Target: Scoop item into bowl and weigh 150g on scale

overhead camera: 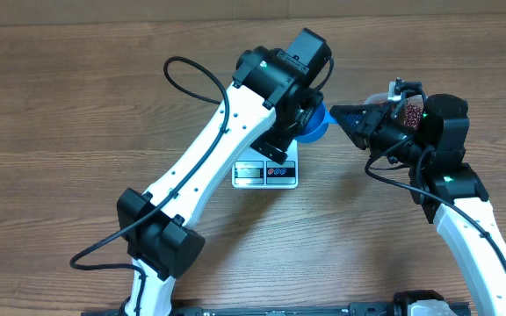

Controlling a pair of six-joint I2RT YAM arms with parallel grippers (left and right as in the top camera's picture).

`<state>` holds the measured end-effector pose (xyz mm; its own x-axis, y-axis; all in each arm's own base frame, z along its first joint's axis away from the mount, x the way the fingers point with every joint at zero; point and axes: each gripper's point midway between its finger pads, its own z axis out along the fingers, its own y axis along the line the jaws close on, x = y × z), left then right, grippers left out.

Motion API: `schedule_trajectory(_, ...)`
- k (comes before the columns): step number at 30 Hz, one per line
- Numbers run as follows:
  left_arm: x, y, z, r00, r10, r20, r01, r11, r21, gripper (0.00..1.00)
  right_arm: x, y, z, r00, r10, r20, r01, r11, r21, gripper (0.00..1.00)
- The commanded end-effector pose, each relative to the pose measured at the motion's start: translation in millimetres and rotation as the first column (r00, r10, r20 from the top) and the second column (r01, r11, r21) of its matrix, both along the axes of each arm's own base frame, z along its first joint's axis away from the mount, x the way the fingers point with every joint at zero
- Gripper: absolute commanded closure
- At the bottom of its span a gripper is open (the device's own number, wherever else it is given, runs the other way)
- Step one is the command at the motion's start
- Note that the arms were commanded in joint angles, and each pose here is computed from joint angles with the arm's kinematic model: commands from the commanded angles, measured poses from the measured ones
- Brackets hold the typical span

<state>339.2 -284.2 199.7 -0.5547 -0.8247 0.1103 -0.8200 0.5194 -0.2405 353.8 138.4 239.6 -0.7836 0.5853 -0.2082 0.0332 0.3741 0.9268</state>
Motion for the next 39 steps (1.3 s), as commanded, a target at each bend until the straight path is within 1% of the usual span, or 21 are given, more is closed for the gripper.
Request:
schedule_trajectory(1,8.7,24.9,34.1,0.993,-0.055,0.103,0.054,0.998,0.009,0.0,4.4,-2.6,8.0,0.999,-0.023,0.027,0.023,1.0,-0.014,0.96)
schedule_trajectory(4,13.3,51.1,48.5,0.985,-0.067,0.158,0.057,0.996,0.069,0.0,4.2,-2.5,7.6,0.999,-0.02,0.029,0.021,1.0,-0.018,0.96)
schedule_trajectory(6,18.9,62.9,62.5,0.96,-0.168,0.224,0.146,0.983,0.111,0.0,4.2,-2.6,7.6,0.999,-0.015,0.041,0.016,0.999,-0.028,0.96)
schedule_trajectory(10,29.3,78.5,91.7,0.858,-0.381,0.344,0.33,0.923,0.198,0.01,4.3,-2.6,7.6,0.999,-0.013,0.045,0.015,0.999,-0.033,0.96)
schedule_trajectory(13,31.2,88.4,102.6,0.745,-0.558,0.364,0.47,0.828,0.306,0.01,4.1,-2.6,7.4,0.999,-0.013,0.045,0.014,0.999,-0.033,0.96)
schedule_trajectory(15,31.5,91.3,104.3,0.653,-0.674,0.347,0.56,0.737,0.379,0.0,4.0,-2.5,7.3,0.999,-0.008,0.054,0.01,0.999,-0.041,0.96)
schedule_trajectory(17,31.4,91.7,103.0,0.587,-0.743,0.322,0.614,0.668,0.422,0.0,3.9,-2.6,6.9,0.998,-0.004,0.06,0.007,0.999,-0.049,0.96)
schedule_trajectory(19,31.3,91.8,101.8,0.554,-0.774,0.307,0.638,0.632,0.44,0.0,3.9,-2.6,6.9,0.998,-0.004,0.06,0.007,0.999,-0.05,0.96)
schedule_trajectory(34,33.7,95.6,102.2,0.556,-0.775,0.3,0.627,0.628,0.46,0.0,3.7,-2.6,6.4,0.997,0.006,0.076,-0.001,0.998,-0.067,0.96)
schedule_trajectory(39,35.4,94.7,103.3,0.554,-0.774,0.307,0.624,0.63,0.462,0.0,3.7,-2.6,6.4,0.993,0.025,0.112,-0.014,0.995,-0.101,0.96)
